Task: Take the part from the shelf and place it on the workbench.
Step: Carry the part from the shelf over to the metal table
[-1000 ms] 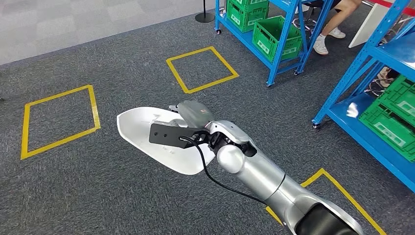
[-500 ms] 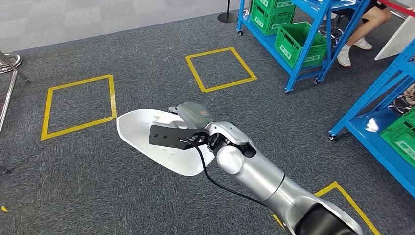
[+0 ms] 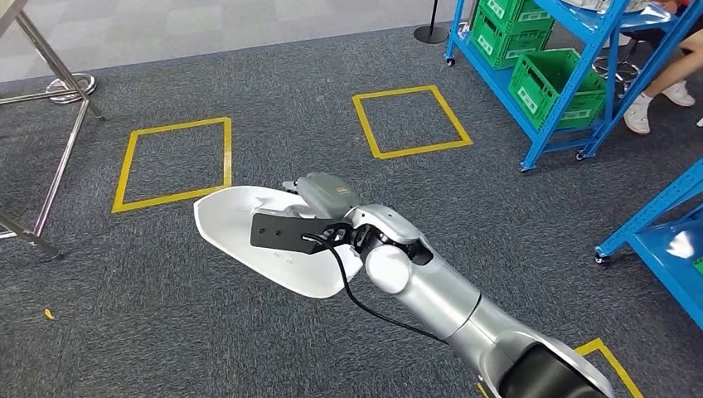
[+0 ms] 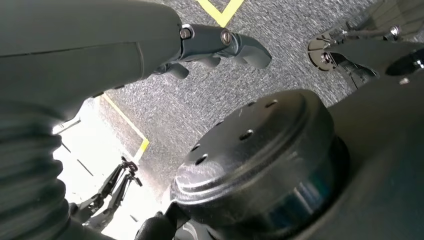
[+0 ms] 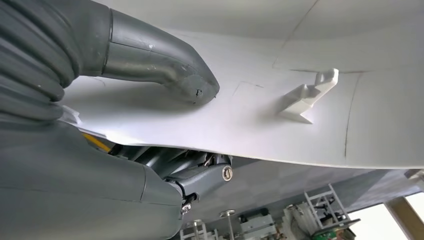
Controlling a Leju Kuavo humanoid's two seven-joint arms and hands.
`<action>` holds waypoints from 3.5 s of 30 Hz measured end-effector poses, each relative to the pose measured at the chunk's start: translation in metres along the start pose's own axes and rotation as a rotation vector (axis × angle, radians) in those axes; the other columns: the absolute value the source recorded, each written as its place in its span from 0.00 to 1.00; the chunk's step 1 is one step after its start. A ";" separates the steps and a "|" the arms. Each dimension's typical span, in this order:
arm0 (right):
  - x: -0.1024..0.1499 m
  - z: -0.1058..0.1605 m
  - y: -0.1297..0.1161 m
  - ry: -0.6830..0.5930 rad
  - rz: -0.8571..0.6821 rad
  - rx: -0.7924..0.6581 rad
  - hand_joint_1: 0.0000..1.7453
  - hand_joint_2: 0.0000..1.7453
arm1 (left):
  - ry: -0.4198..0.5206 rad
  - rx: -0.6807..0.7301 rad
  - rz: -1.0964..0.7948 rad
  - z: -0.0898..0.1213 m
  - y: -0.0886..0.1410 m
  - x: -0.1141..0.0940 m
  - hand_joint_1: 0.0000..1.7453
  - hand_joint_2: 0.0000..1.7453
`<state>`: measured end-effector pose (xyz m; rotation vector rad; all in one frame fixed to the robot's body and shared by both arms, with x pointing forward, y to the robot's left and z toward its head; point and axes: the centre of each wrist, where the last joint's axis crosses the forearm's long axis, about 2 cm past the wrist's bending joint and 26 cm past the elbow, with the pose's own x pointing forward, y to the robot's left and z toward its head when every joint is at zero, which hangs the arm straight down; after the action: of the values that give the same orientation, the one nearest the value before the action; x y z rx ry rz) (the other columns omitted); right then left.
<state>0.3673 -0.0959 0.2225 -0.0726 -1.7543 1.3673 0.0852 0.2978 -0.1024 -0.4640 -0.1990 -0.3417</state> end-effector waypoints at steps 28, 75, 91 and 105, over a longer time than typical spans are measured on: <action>-0.011 0.021 0.015 0.083 -0.006 -0.019 1.00 1.00 | 0.021 -0.030 -0.055 -0.009 -0.015 0.013 0.00 1.00; -0.026 0.030 0.011 0.088 -0.003 -0.032 1.00 1.00 | 0.038 -0.011 -0.063 -0.005 -0.007 0.012 0.00 1.00; -0.027 0.031 0.012 0.112 0.007 -0.034 1.00 1.00 | 0.038 -0.008 -0.086 -0.005 -0.006 0.020 0.00 1.00; -0.019 0.029 0.018 0.096 -0.009 -0.042 1.00 1.00 | 0.058 0.003 -0.080 -0.001 0.001 0.012 0.00 1.00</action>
<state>0.3518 -0.1208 0.1962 -0.1510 -1.7016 1.2999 0.0966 0.2947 -0.1001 -0.4438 -0.1617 -0.4324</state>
